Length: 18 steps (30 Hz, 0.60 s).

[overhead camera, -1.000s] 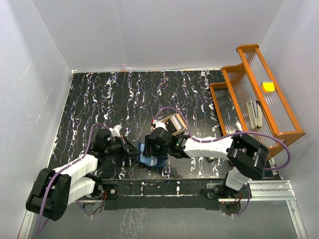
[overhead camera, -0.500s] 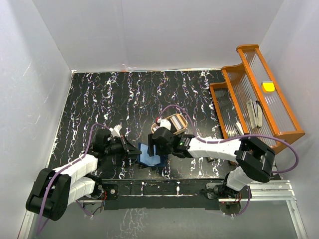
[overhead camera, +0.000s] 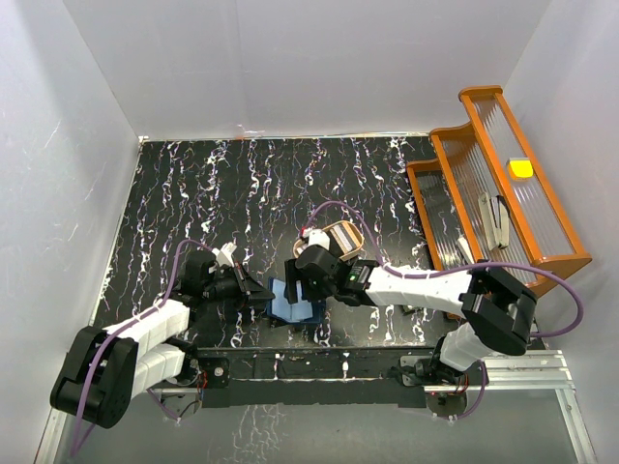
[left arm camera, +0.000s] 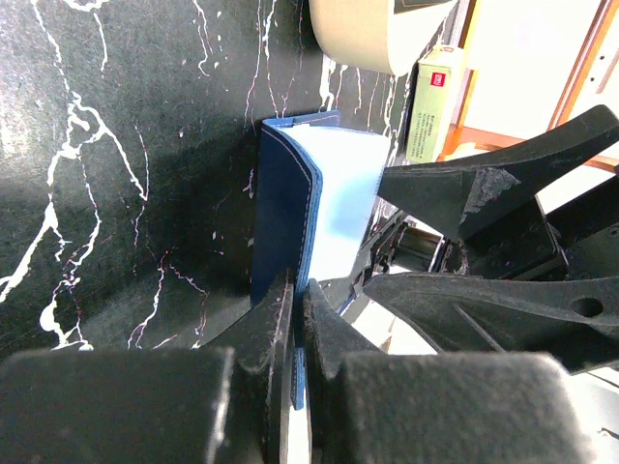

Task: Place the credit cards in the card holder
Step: Open the card holder at the center of the board.

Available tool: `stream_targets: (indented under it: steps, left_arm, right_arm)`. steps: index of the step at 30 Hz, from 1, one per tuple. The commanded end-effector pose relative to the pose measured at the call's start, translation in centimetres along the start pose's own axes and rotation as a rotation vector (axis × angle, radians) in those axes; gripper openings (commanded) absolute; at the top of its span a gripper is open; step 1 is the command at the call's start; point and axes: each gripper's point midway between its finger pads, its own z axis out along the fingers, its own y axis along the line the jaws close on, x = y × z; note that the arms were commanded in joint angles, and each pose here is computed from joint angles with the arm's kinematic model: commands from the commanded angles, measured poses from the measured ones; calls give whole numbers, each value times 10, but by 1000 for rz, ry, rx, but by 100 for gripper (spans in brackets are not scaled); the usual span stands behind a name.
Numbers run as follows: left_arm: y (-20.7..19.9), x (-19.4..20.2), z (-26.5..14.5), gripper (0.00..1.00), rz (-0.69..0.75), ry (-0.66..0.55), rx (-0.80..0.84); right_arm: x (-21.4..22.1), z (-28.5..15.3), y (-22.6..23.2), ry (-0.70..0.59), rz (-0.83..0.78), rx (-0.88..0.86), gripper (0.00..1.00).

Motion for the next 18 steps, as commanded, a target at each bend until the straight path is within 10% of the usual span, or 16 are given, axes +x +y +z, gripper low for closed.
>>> stream_targets:
  steps: [1, 18]
  left_arm:
    - [-7, -1, -1, 0, 15, 9, 15]
    - [0, 1, 1, 0, 12, 17, -1]
  right_arm:
    - [-22, -1, 31, -59, -10, -94, 69]
    - [-27, -6, 54, -74, -15, -191, 62]
